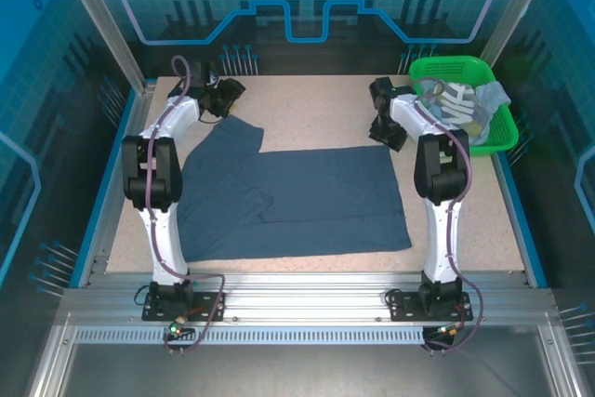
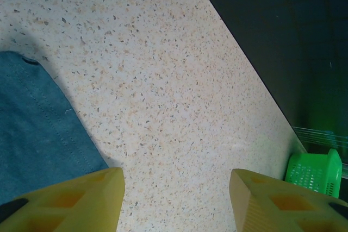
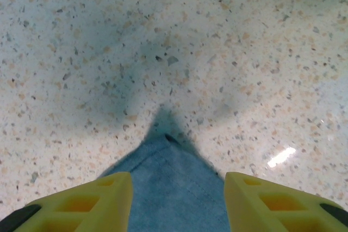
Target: Fold and stack the t-shirts
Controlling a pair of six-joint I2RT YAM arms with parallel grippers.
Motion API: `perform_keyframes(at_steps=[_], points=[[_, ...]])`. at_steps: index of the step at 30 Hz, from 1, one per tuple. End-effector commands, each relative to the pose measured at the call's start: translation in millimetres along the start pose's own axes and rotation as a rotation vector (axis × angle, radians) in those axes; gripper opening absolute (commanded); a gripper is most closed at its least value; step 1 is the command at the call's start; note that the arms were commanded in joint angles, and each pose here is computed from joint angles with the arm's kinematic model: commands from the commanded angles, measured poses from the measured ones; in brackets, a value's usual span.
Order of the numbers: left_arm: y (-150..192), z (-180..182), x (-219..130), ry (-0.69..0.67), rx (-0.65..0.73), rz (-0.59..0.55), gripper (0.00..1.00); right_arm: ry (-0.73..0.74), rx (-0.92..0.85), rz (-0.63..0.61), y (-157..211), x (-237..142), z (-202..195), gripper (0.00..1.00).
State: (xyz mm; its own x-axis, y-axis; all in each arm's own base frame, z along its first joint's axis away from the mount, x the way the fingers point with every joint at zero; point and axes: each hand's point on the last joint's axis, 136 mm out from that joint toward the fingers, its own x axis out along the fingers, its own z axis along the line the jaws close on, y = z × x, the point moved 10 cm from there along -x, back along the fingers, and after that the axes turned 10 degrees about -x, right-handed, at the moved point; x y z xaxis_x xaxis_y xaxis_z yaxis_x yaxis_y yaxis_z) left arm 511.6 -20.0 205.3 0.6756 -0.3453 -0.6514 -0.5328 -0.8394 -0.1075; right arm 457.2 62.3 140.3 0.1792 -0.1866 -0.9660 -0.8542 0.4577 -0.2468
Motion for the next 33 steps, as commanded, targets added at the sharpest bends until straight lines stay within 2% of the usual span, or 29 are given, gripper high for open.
perform_keyframes(at_steps=[1,10,15,21,26,31,33], points=[[-6,3,-3,-0.017,0.002,-0.008,0.56,0.006,0.023,0.059,3,15,0,0.46],[-11,2,6,0.011,-0.007,-0.002,0.56,-0.003,0.012,0.073,-5,32,2,0.36],[-15,5,14,0.012,-0.016,-0.009,0.56,-0.003,0.012,0.084,0,36,0,0.25],[-25,7,30,-0.007,-0.011,-0.057,0.56,-0.012,-0.012,0.068,3,27,3,0.07],[-36,12,46,-0.057,0.014,-0.142,0.55,-0.001,-0.053,0.074,11,26,9,0.0],[-44,22,53,-0.176,0.016,-0.243,0.54,-0.024,-0.056,0.068,13,15,9,0.0],[-47,28,54,-0.278,-0.02,-0.269,0.54,-0.031,-0.063,0.067,13,13,9,0.0]])
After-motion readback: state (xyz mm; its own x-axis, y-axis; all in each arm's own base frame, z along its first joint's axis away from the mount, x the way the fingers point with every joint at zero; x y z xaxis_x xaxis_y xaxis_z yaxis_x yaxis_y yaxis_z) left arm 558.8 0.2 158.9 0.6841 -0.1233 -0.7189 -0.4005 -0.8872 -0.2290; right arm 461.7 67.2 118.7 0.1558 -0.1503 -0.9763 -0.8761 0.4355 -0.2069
